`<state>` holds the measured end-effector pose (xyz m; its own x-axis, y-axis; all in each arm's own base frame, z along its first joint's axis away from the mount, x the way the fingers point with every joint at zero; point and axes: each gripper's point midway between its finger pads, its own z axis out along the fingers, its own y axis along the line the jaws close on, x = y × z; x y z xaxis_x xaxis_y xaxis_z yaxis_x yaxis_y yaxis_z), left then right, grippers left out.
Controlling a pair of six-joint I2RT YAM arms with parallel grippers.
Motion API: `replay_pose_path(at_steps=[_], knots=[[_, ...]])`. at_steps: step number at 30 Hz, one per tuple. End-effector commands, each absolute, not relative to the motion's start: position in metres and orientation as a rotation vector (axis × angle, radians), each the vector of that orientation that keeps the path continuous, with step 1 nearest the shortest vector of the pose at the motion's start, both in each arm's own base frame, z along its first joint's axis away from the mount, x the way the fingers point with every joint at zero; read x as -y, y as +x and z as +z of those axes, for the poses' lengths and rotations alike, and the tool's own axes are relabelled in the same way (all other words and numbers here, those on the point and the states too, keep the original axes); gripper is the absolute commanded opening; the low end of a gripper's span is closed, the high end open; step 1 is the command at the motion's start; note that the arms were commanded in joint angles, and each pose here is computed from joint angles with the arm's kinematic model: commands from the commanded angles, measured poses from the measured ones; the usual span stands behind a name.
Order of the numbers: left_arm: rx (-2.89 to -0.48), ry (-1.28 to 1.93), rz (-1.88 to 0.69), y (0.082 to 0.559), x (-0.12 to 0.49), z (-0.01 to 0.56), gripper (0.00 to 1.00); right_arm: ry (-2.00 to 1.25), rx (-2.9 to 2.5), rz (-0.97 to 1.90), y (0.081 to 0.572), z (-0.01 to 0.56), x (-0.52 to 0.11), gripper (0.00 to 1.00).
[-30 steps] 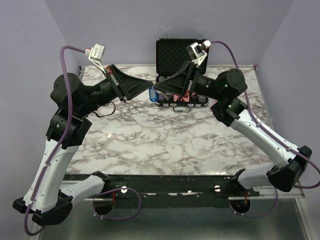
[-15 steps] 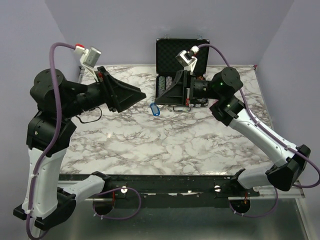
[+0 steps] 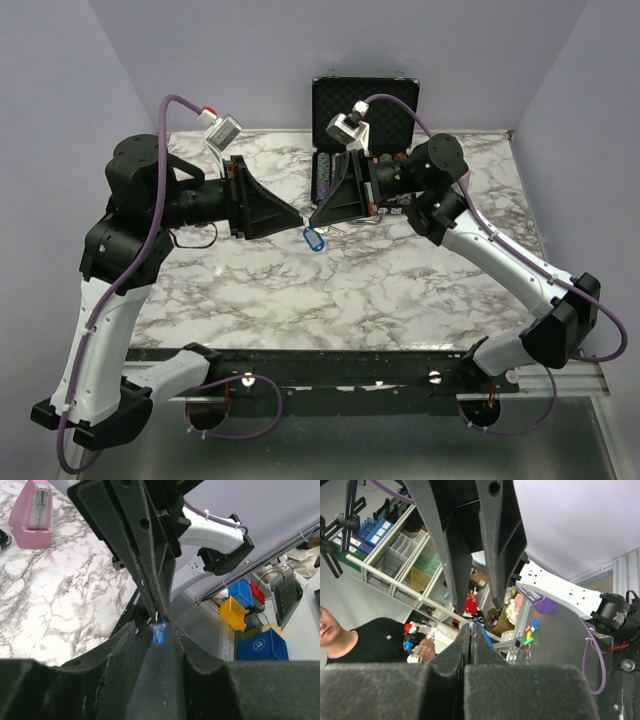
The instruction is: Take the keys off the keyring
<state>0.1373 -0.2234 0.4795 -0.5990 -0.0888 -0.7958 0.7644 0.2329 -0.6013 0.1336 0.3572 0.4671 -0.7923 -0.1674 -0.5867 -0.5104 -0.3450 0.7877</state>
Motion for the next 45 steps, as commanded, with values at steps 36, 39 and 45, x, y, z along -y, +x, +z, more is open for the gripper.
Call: replay_pose_path(at_steps=[36, 39, 45], knots=[[-1.776, 0.684, -1.525, 0.137, 0.229, 0.469, 0.32, -0.993, -1.612, 2.27, 0.131, 0.474, -0.358, 0.01], [-1.771, 0.689, -1.536, 0.135, 0.23, 0.47, 0.33, -0.994, -1.61, 2.27, 0.131, 0.476, -0.357, 0.01], [-1.76, 0.692, -1.544, 0.135, 0.231, 0.473, 0.33, -0.99, -1.61, 2.269, 0.13, 0.476, -0.357, 0.01]])
